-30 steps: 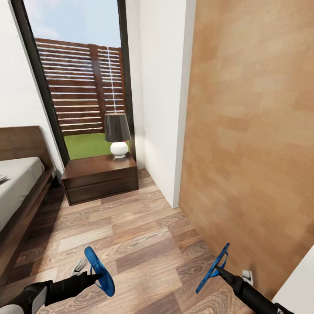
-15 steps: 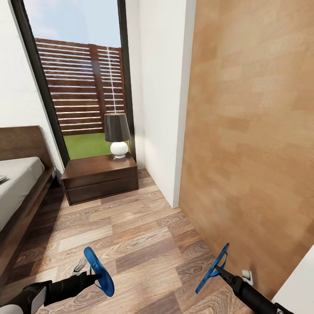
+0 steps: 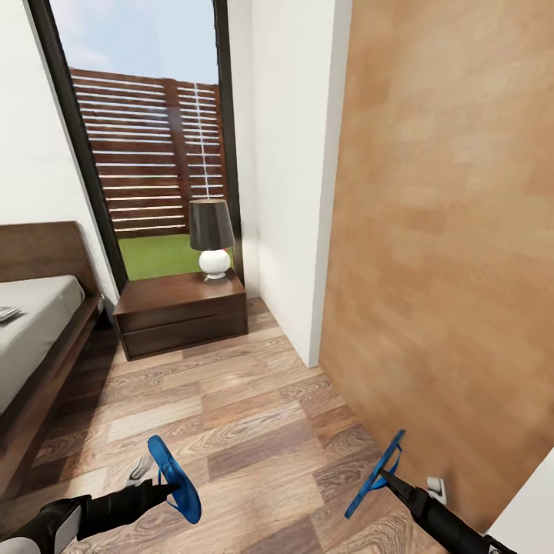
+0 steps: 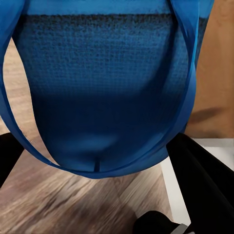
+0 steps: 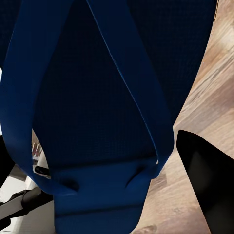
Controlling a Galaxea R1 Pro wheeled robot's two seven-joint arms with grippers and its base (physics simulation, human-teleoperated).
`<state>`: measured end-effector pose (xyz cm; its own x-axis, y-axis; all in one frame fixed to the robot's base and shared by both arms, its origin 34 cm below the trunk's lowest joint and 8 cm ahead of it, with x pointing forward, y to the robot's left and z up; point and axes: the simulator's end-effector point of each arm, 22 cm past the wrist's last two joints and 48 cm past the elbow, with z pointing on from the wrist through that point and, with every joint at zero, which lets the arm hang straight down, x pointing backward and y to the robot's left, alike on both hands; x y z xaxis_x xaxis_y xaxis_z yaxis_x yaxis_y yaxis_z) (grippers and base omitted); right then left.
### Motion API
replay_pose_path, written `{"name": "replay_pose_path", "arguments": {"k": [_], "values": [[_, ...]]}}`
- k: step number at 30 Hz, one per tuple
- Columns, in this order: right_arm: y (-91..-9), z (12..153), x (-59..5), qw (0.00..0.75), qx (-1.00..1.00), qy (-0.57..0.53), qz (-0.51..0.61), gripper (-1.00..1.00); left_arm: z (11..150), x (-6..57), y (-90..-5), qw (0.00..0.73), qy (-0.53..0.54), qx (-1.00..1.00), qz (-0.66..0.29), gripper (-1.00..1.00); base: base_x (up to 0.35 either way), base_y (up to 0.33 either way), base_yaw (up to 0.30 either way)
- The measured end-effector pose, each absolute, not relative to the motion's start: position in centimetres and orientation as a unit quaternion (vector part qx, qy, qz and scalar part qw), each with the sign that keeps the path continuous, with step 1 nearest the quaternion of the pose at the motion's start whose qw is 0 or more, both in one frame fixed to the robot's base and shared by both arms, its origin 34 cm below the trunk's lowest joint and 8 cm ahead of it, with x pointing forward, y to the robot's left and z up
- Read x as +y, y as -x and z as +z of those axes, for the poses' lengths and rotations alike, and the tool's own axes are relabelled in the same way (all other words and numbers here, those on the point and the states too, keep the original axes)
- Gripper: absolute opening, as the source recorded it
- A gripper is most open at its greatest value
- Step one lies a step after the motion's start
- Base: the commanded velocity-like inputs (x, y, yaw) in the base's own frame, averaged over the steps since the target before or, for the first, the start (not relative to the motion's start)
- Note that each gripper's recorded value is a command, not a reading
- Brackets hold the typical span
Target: In the bedroom, move the book from the bed onto either nightstand, and place the two sandals side by side next to the bed.
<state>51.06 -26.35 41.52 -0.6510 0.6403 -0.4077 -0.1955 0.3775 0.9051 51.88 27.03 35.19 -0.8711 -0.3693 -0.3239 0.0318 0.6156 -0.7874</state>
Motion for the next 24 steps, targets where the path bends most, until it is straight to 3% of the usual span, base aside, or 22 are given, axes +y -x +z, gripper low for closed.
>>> {"name": "replay_pose_path", "arguments": {"k": [24], "values": [[-51.04,41.50,-25.82,0.387,0.731,-0.152,0.541,-1.00,35.10,27.07,-51.83,0.234,0.098,0.868,-0.426,-1.00,-0.006,-0.033,0.238]]}}
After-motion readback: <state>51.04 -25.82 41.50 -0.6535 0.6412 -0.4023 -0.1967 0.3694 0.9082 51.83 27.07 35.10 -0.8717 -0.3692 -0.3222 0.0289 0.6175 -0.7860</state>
